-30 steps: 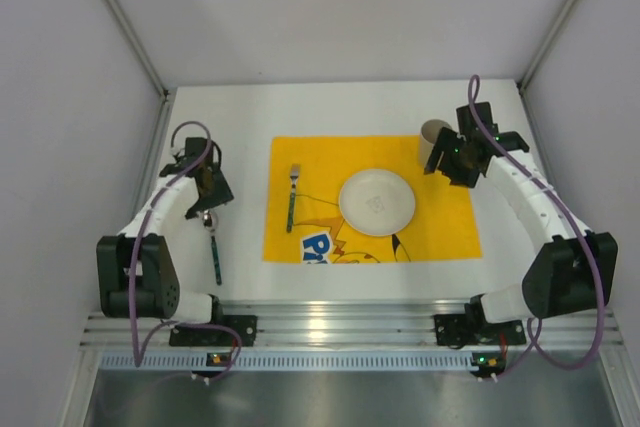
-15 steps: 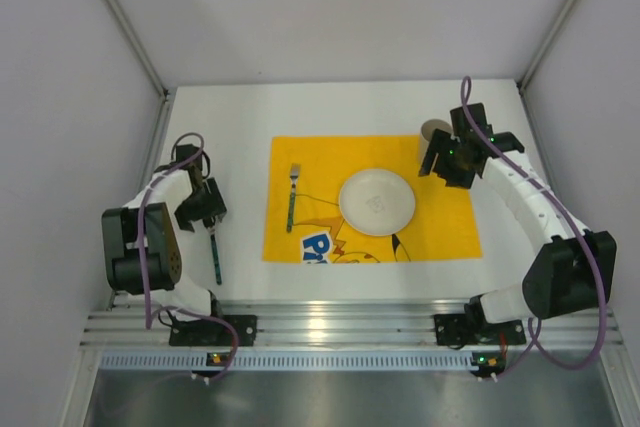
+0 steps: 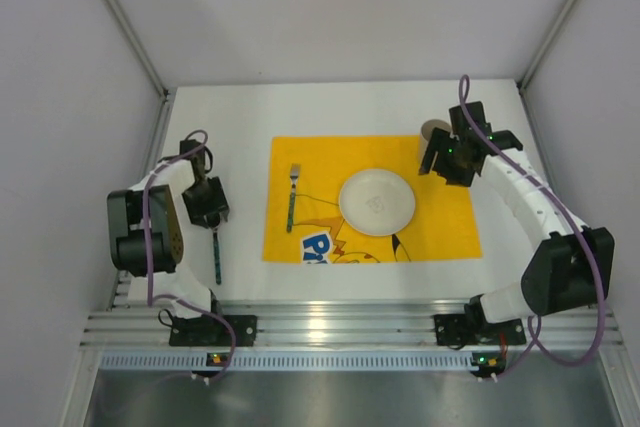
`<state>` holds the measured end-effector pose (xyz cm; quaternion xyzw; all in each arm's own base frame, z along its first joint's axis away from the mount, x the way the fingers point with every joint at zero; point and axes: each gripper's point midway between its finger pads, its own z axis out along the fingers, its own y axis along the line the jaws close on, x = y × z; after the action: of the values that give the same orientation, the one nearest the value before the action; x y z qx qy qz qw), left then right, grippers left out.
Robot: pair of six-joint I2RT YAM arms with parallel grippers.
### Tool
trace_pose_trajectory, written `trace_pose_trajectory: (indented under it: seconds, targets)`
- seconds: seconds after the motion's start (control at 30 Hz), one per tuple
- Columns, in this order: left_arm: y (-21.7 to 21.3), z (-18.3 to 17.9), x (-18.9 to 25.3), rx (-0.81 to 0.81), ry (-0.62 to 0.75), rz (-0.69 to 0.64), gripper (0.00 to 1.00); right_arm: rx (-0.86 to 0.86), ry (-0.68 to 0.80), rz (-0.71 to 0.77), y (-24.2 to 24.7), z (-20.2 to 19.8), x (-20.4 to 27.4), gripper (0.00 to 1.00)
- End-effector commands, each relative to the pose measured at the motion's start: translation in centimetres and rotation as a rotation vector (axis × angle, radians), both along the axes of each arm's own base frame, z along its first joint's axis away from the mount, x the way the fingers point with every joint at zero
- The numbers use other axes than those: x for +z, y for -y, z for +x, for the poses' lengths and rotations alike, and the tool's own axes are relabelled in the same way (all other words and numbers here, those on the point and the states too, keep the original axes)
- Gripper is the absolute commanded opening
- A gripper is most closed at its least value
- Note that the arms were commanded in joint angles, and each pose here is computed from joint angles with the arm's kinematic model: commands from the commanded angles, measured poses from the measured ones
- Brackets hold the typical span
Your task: Set the dinner table for one person
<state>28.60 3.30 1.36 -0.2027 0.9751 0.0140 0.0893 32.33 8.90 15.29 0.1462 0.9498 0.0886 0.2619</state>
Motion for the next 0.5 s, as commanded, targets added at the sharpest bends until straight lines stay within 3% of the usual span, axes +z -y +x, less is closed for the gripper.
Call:
trace_pose_trajectory:
  seconds: [0.0, 0.23, 0.4, 0.47]
  targets:
    - [-2.0, 1.0, -2.7, 0.013, -0.013, 0.096, 0.55, 0.014, 0.051, -0.006, -0.3, 1.3, 1.5, 0.71]
    - [-1.3, 2.8, -3.0, 0.005, 0.003, 0.045, 0.21, 0.007, 0.060, -0.034, 0.3, 1.3, 1.7, 0.71]
    - [-0.9, 6.9, 0.4, 0.028, 0.107, 0.007, 0.15, 0.012, 0.087, -0.045, 0.3, 2.1, 3.2, 0.70]
    - [-0.4, 8.0, 1.7, 0.029, 0.125, -0.011, 0.05, 0.032, 0.102, -0.027, -0.2, 2.4, 4.0, 0.70]
